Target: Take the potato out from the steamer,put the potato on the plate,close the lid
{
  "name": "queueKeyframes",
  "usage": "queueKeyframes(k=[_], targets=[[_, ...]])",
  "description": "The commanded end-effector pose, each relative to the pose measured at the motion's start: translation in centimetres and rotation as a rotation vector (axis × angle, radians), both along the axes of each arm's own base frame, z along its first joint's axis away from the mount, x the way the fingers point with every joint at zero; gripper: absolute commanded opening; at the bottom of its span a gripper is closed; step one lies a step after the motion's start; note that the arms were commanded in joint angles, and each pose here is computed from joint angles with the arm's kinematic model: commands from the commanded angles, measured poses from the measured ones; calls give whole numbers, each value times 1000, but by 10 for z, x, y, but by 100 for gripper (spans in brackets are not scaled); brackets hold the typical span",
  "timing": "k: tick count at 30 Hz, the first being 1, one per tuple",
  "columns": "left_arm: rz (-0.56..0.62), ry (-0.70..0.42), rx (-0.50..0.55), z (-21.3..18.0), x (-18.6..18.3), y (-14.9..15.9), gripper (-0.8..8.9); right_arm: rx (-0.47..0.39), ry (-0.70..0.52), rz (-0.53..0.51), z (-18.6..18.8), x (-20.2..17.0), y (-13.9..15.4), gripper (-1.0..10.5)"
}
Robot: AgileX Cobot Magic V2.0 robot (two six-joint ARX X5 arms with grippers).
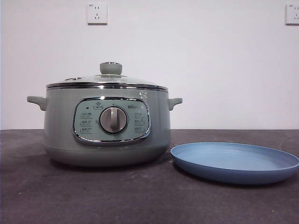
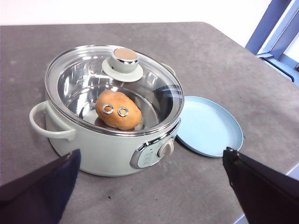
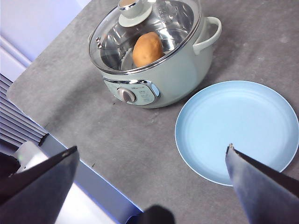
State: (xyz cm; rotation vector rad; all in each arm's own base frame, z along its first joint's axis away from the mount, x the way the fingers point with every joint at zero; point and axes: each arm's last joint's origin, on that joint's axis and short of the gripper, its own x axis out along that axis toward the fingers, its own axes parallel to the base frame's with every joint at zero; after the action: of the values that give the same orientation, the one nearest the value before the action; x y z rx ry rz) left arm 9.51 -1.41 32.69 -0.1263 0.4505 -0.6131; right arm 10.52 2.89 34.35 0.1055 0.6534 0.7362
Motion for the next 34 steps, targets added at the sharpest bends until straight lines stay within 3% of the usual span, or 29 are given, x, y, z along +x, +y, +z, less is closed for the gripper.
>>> queueKeyframes(k=[1, 11, 17, 25, 34], targets=[[-14, -24, 9, 6, 10, -1, 696, 6, -9, 0, 1, 0, 0, 661], [-66, -45, 41, 32, 77, -16, 696, 6, -10, 0, 1, 0, 0, 661], [-95, -32, 133, 36, 128, -39, 696, 6, -10, 0, 1, 0, 0, 661], [-134, -6, 230, 26, 187, -77, 696, 5, -1, -1, 1, 2, 0, 661], [-172, 46, 307, -8, 224, -114, 696, 5, -2, -1, 1, 2, 0, 661]])
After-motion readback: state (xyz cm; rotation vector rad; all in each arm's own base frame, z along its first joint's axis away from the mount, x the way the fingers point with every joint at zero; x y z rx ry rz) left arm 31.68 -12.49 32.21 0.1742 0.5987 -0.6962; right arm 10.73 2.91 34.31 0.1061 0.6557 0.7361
